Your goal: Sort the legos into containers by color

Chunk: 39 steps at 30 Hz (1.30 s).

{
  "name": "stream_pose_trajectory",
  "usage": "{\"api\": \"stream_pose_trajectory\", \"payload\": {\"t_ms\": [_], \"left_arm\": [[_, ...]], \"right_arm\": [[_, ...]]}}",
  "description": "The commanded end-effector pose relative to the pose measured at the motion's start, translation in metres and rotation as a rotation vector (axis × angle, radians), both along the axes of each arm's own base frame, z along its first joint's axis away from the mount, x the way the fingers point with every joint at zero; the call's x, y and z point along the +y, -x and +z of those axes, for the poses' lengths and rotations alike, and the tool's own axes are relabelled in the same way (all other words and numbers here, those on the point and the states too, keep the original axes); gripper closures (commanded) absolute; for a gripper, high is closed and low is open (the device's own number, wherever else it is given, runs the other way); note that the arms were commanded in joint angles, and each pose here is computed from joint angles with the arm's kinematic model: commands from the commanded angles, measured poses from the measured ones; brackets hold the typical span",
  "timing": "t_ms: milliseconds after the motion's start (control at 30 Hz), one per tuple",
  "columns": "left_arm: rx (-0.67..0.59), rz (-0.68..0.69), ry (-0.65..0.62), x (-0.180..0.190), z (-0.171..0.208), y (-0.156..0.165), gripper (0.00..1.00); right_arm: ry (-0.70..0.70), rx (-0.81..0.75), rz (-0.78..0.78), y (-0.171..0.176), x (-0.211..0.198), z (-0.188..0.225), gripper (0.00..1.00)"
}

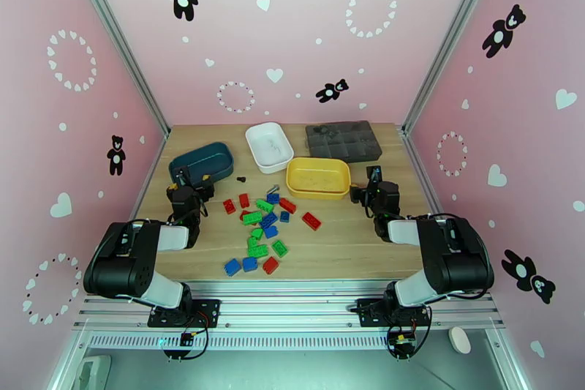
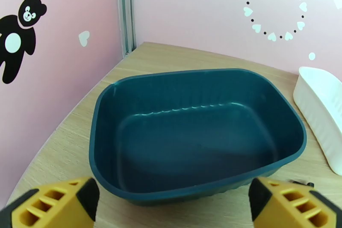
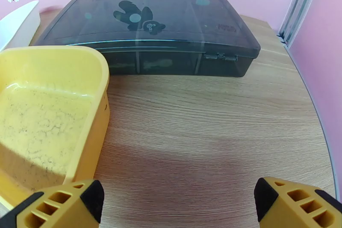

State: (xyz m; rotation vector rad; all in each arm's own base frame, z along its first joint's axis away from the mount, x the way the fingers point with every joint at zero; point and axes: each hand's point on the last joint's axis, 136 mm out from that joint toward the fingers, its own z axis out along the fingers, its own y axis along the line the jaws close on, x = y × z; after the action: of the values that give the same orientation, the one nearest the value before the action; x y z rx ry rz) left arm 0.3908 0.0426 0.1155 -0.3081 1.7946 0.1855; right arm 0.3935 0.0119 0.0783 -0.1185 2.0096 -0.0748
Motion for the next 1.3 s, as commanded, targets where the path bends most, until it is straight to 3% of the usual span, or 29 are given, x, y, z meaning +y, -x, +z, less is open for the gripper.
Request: {"api": "stream_pose_trajectory", "payload": {"t_ms": [0,1267], "left_arm": [[0.006,-0.028,-0.006,-0.005,-0.002,-0.001,0.02],[0.017,0.001,-0.025,-0.004,0.010,0.002,0.02]], "right_arm": [[-0.008,-0.026,-0.001,-0.004,0.000,0.008,0.01],[-0.007,-0.016,-0.014,-0.006,-0.002,0.015,0.01]]}}
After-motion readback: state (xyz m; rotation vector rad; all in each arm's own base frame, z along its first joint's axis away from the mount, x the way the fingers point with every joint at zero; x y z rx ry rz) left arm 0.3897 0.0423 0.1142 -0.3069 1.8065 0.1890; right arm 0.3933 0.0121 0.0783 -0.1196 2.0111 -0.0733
